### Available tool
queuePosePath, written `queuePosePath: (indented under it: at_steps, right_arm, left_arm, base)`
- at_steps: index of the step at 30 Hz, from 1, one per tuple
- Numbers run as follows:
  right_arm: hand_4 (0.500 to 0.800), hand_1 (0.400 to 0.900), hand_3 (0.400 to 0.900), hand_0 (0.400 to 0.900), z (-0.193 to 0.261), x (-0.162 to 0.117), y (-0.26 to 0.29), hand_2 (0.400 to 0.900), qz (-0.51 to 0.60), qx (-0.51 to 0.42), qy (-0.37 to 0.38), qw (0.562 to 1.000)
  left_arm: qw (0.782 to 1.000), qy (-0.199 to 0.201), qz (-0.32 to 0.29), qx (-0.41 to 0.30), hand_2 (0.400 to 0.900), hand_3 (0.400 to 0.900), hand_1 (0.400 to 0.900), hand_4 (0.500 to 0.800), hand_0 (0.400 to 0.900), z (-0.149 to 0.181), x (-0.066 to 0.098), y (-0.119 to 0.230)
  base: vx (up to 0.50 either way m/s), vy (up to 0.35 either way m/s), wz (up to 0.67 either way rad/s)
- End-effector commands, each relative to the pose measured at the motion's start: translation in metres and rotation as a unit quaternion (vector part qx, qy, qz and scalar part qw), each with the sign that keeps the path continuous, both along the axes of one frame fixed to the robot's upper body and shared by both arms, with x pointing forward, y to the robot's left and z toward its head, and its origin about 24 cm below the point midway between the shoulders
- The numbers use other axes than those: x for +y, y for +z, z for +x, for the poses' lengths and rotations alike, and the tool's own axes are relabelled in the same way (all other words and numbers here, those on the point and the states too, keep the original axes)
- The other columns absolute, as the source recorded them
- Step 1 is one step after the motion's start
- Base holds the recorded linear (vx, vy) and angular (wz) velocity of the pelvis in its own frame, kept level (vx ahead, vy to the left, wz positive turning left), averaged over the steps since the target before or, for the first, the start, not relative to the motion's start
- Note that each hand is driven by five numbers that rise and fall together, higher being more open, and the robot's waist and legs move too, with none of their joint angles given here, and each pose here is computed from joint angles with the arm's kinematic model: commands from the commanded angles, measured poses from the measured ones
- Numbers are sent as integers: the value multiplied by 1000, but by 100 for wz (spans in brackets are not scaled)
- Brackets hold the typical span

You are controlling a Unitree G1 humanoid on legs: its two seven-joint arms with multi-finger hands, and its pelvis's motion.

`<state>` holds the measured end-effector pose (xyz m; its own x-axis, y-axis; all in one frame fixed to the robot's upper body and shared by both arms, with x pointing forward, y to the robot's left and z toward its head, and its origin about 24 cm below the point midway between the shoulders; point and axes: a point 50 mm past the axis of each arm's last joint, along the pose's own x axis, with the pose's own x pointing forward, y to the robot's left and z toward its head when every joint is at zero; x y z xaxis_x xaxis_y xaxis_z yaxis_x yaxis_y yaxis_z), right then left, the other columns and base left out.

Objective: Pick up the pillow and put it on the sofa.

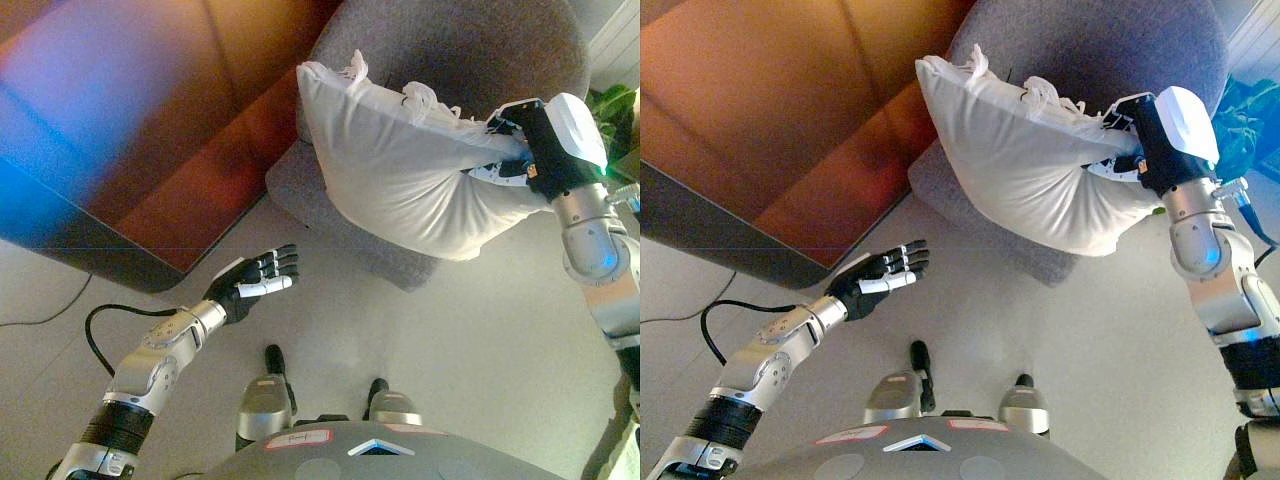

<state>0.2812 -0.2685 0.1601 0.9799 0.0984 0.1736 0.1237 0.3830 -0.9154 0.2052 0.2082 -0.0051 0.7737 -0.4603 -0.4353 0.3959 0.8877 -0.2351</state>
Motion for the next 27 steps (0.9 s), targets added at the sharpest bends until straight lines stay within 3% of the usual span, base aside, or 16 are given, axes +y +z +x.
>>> queuePosePath:
  at_steps: [1,9,20,21,27]
  right_arm:
    - [500,400,400,400,20,-2,95,400,-17,-142,11,990]
    - [500,400,400,400,46,-19,88,400,-47,-80,-44,995]
    - [500,400,400,400,76,-62,123,400,-49,-105,-217,969]
    - [800,900,900,900,77,-67,130,900,-33,-106,-244,963]
    - [800,900,900,900,81,-67,139,900,10,-109,-250,962]
  left_arm:
    - [998,-47,-38,-24,900,900,900,800,900,6,-13,9]
    - [996,-81,-40,-19,900,900,900,800,900,2,-18,11]
    - [987,-151,-34,-51,900,900,900,800,900,22,-26,34]
    - [985,-157,-29,-58,900,900,900,800,900,25,-26,38]
    - [984,-162,-25,-74,900,900,900,800,900,28,-22,46]
  base:
    - [110,32,26]
    - [77,1,28]
    - [-21,-75,25]
    - [-110,-96,14]
    - [-11,-22,4]
